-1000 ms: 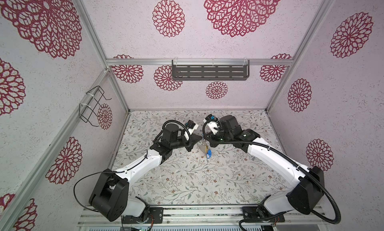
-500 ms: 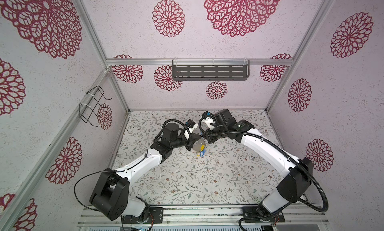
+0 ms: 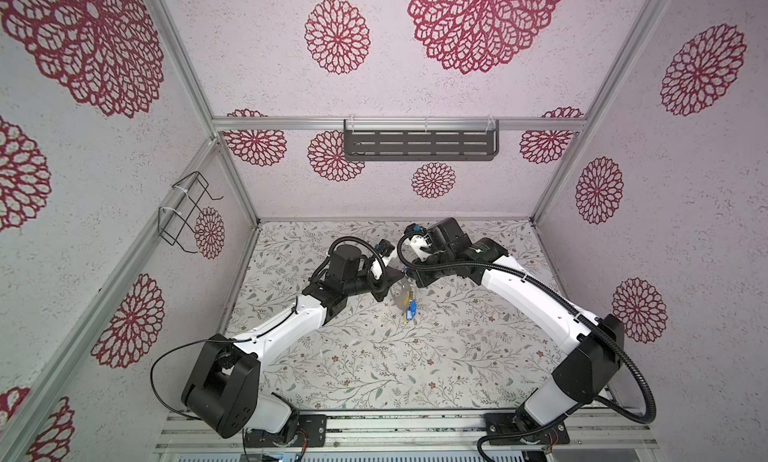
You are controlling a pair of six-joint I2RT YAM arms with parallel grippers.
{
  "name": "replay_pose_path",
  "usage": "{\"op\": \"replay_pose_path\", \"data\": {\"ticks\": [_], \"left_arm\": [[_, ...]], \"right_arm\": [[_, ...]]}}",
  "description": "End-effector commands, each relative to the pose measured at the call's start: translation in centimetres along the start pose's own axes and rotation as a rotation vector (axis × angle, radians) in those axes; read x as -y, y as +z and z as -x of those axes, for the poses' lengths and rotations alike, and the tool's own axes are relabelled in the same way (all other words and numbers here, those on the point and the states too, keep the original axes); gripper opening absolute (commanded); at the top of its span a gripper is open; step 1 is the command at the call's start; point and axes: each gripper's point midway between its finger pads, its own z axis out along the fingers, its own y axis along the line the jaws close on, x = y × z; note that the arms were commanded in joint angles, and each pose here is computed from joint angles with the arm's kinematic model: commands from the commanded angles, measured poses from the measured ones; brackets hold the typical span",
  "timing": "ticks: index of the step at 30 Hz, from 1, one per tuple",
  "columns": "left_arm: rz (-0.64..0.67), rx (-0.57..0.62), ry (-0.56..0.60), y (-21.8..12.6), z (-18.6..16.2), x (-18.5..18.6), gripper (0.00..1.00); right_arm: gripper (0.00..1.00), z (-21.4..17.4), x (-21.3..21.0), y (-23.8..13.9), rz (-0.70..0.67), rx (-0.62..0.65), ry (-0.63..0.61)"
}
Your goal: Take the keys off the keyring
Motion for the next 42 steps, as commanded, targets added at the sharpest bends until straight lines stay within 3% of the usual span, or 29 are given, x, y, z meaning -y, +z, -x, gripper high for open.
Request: {"op": "replay_pose_path", "data": {"ticks": [1,6,19,27,29,32,34,38,42], "left_arm": [[-0.113,0.01,0.065,0.0,-0.4,3.5,0.0],[-0.107,0.086,0.132,-1.1,0.2,4.0,0.0],[-0.137,0.178,0.107,-2.4,2.3,4.9,0.0],[-0.122,0.274,-0.037,-2.6,4.7,4.1,0.0],[-0.14,0.267,-0.046,-2.4,4.8,4.3,0.0],[-0.153,0.261,-0.042,-2.4,4.7,4.4,0.0],[-0.165,0.252,-0.043,-2.7,4.8,4.4,0.0],[-0.21,0.215,-0.051,-3.3,5.1,4.8,0.0],[-0.245,0.184,-0.046,-3.8,5.4,5.0,0.0]], "right_arm": [[0.0,4.9,-0.8,-4.0,0.018,0.225,-0.029],[0.0,3.6,1.4,-3.3,-0.029,0.177,-0.009],[0.0,0.2,3.6,-0.7,-0.058,0.089,0.029],[0.0,-0.6,1.9,-1.1,0.046,0.152,0.024],[0.06,-0.6,1.6,-1.5,0.055,0.184,0.015],[0.29,-0.5,1.7,-2.5,0.04,0.215,0.005],[0.36,-0.6,1.9,-3.4,0.013,0.23,-0.005],[0.35,-0.3,2.3,-5.7,-0.022,0.29,-0.028],[0.22,0.6,0.9,-7.7,0.066,0.369,-0.069]]}}
